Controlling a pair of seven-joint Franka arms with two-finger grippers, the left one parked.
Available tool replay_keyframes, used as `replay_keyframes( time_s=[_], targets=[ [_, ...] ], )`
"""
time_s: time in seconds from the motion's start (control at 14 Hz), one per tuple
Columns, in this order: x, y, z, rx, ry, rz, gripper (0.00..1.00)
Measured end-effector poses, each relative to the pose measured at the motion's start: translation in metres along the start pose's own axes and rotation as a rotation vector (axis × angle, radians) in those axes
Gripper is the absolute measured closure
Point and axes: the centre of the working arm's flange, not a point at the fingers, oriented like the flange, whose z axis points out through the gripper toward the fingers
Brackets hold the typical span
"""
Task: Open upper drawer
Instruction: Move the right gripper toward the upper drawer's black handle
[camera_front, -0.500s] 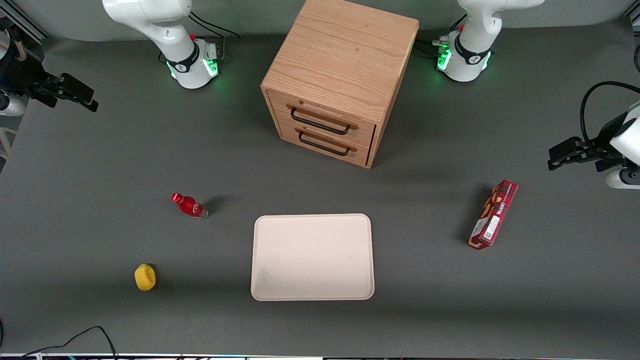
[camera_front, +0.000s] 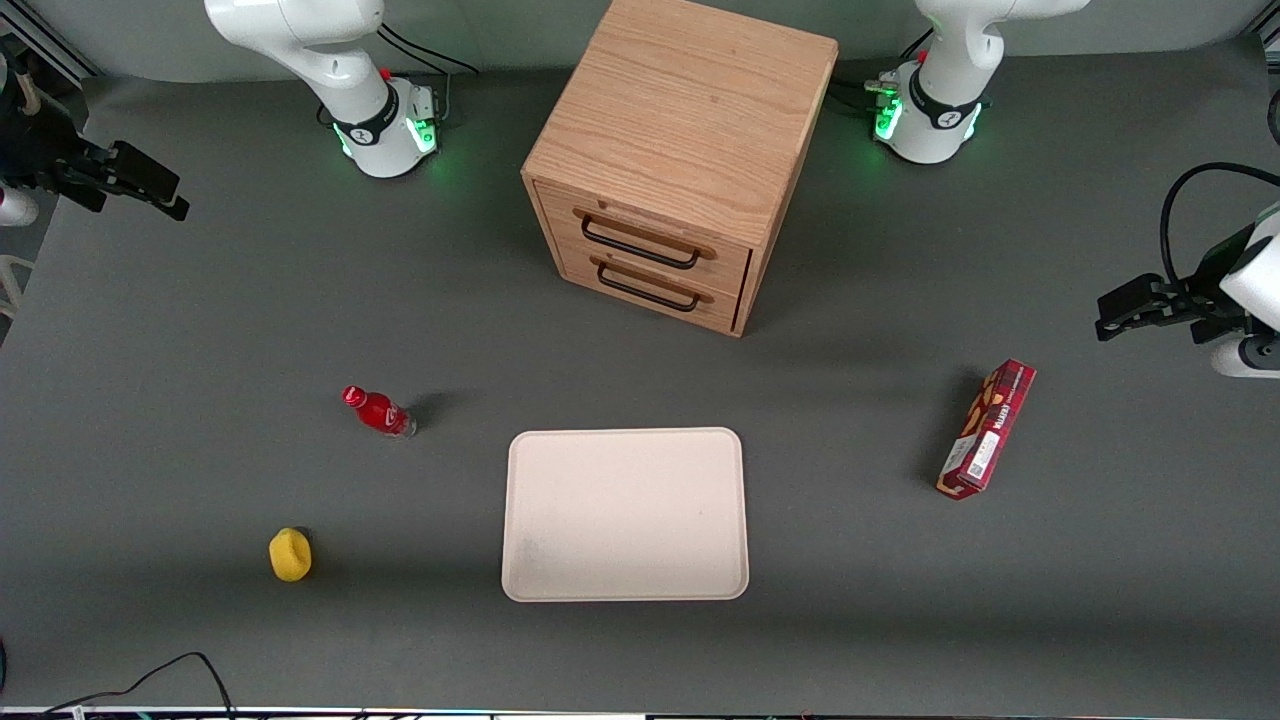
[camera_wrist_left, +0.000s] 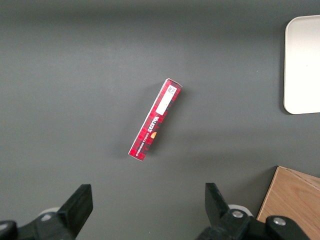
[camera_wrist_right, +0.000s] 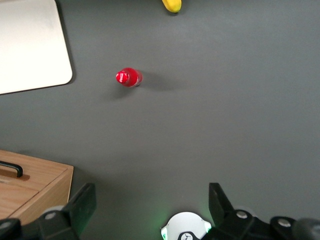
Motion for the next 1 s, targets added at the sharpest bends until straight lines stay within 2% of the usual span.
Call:
replay_keyframes(
  time_s=[0.21,0.29,0.43,0.64,0.79,0.86,1.0],
  targets=[
    [-0.017,-0.047,-0.008,-0.001,-0.018,-0.144,0.00],
    [-0.023,-0.066,-0.012,0.016,-0.013,-0.183,0.00],
    [-0.033,-0.104,-0.018,0.101,-0.024,-0.282,0.00],
    [-0.039,-0.149,-0.007,0.201,-0.066,-0.576,0.00],
    [-0.031,-0.177,0.018,0.281,-0.114,-0.798,0.00],
    [-0.025,-0.191,0.034,0.337,-0.144,-0.895,0.00],
    [-0.011,-0.218,0.073,0.423,-0.212,-1.016,0.00]
  ],
)
